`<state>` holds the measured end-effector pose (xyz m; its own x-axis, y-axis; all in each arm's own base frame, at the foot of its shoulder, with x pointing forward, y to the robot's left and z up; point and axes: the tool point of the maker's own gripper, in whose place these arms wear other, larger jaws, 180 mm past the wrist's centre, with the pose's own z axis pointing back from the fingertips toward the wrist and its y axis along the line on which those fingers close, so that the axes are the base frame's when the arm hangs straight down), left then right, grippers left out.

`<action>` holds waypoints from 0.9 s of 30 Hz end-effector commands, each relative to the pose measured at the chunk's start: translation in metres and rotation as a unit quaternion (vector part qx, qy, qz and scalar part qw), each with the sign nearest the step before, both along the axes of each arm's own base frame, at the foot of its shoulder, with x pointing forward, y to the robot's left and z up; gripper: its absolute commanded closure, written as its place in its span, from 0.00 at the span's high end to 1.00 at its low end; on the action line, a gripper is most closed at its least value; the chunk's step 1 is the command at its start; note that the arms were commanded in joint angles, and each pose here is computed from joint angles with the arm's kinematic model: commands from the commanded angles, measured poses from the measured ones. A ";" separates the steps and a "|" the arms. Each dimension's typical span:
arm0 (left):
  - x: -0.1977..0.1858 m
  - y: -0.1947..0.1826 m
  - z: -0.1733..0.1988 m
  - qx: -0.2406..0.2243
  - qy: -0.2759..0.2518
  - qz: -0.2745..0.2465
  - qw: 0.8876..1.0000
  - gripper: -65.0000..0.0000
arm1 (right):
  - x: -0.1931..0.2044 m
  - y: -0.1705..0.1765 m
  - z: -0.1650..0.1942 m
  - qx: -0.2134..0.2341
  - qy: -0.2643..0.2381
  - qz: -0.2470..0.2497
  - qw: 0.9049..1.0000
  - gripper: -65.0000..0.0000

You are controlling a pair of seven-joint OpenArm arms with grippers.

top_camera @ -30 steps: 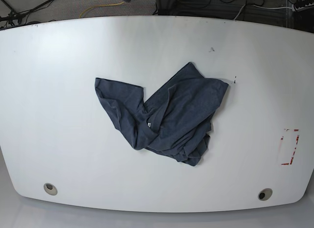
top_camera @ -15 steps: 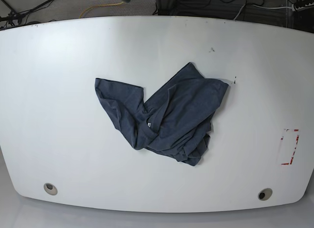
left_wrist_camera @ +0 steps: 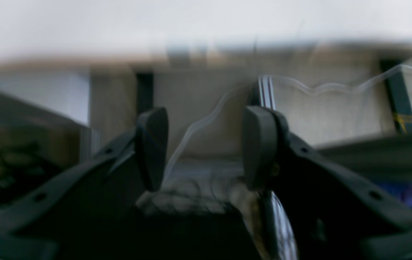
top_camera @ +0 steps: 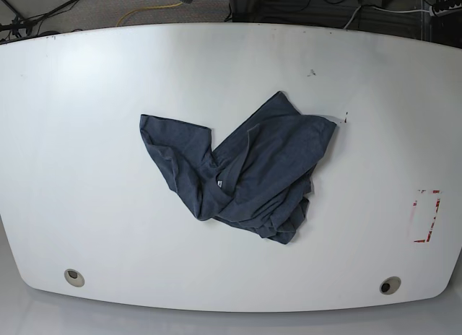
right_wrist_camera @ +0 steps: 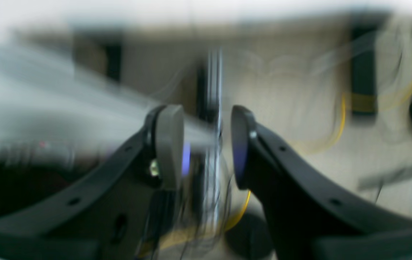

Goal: Fold the T-shirt properly

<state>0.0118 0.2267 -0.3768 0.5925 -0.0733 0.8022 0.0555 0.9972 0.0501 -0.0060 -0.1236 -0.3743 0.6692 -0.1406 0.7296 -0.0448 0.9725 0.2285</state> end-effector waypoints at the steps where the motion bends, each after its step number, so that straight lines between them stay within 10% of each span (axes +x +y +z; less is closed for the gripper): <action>1: 0.010 -0.008 0.020 -0.008 -0.029 -0.010 0.999 0.46 | 0.012 0.001 0.019 0.001 -0.029 0.004 1.000 0.32; 9: 0.033 -0.027 0.039 -0.023 -0.045 -0.025 0.998 0.79 | 0.076 0.005 0.041 -0.007 -0.112 0.029 0.993 0.32; 27: 0.067 -0.030 0.042 -0.025 -0.079 0.014 0.996 0.80 | 0.179 0.054 0.039 -0.002 -0.152 0.171 0.974 0.44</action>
<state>0.0773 0.1926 -0.3428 0.4843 -0.0061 0.8749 0.0278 0.9996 -0.0084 0.1672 -0.0779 -0.3451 0.4554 0.0648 0.8879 -0.4112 0.8999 0.1452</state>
